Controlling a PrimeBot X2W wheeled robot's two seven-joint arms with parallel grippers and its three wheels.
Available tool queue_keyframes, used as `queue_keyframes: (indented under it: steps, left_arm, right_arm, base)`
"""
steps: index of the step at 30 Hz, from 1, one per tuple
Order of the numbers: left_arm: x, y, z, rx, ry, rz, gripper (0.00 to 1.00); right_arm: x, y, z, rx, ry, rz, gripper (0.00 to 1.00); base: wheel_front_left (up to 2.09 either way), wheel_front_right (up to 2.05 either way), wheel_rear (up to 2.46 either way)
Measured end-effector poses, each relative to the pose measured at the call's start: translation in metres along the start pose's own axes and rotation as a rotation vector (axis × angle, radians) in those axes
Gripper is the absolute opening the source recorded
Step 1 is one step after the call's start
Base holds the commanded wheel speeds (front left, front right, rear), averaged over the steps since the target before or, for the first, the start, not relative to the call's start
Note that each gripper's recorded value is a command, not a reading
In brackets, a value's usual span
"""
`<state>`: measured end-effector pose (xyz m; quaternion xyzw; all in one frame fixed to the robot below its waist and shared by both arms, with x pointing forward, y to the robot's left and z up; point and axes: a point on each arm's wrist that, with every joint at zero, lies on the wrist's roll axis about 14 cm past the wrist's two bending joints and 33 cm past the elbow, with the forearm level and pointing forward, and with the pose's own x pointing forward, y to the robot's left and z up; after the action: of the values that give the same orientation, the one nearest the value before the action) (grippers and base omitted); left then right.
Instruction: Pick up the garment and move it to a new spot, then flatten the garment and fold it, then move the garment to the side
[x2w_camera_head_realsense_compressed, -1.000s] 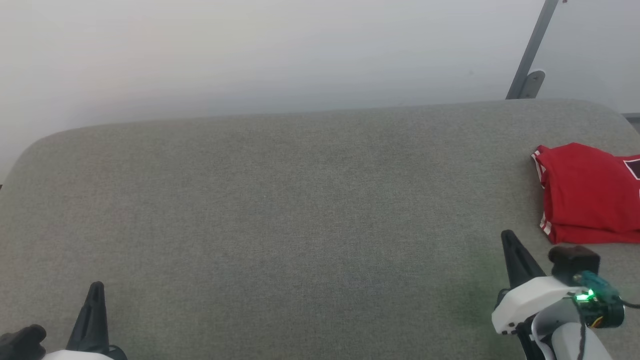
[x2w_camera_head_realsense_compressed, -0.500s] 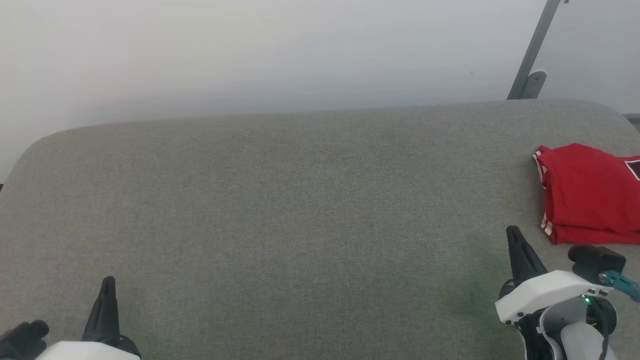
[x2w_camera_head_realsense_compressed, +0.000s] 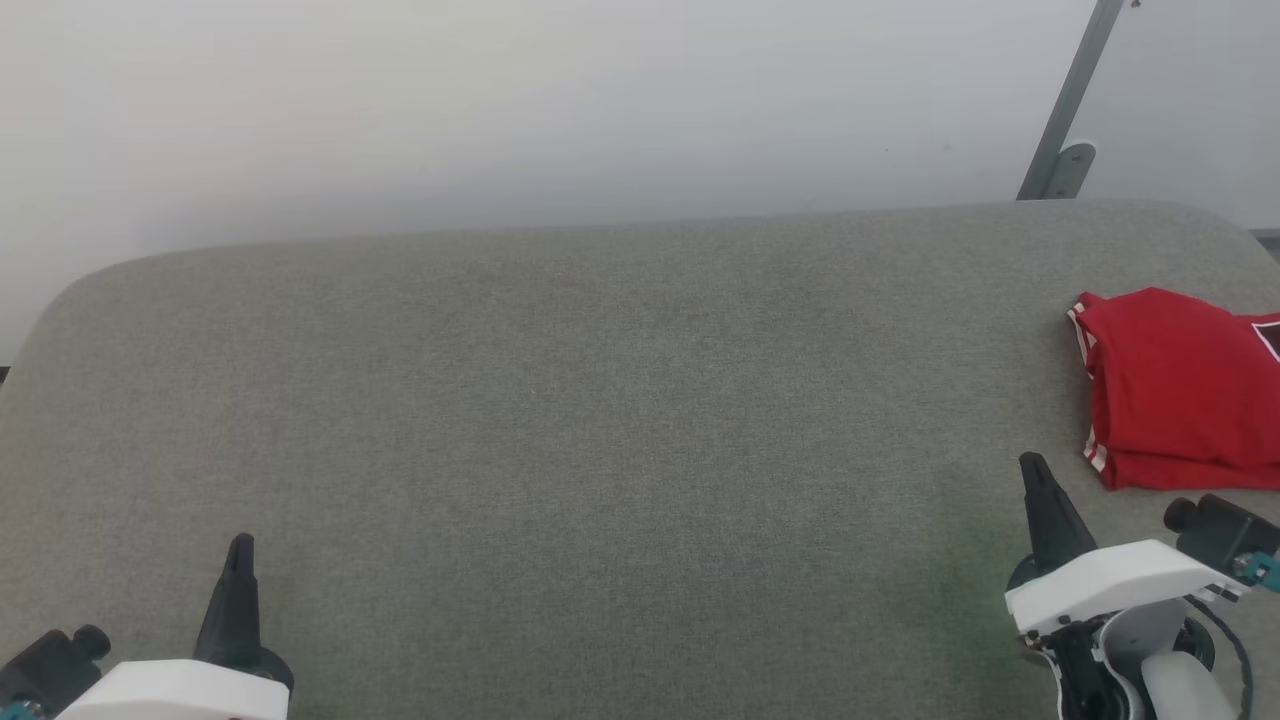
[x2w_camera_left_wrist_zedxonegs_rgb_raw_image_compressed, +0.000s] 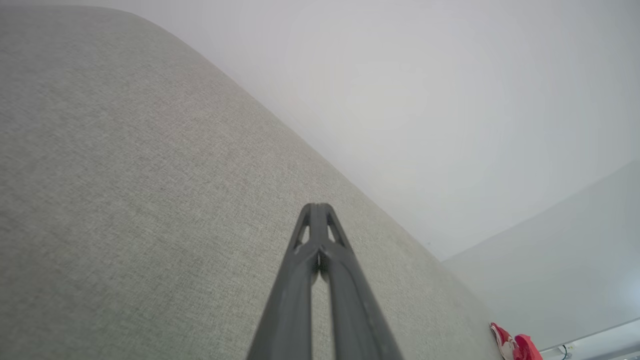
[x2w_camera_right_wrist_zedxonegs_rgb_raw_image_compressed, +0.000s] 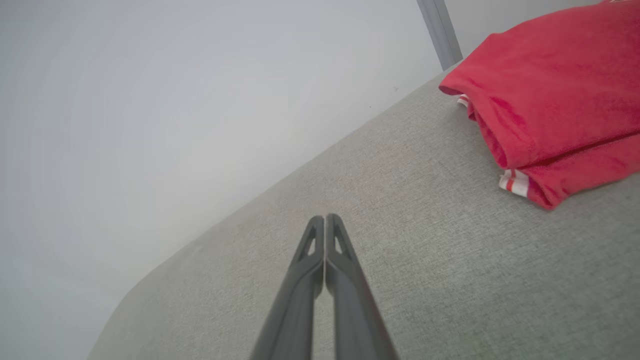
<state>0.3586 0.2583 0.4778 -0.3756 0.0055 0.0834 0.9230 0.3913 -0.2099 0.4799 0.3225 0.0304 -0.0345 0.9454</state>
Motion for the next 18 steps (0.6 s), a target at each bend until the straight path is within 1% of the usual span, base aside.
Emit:
queue_keyframes:
  steps: [18]
  left_arm:
    - [0.004,-0.011,-0.009,-0.213,0.028,-0.007,0.00]
  right_arm:
    - [-0.001,0.003,0.003,0.245,-0.002,-0.002,0.00]
  base:
    - [0.00,0.00,0.00]
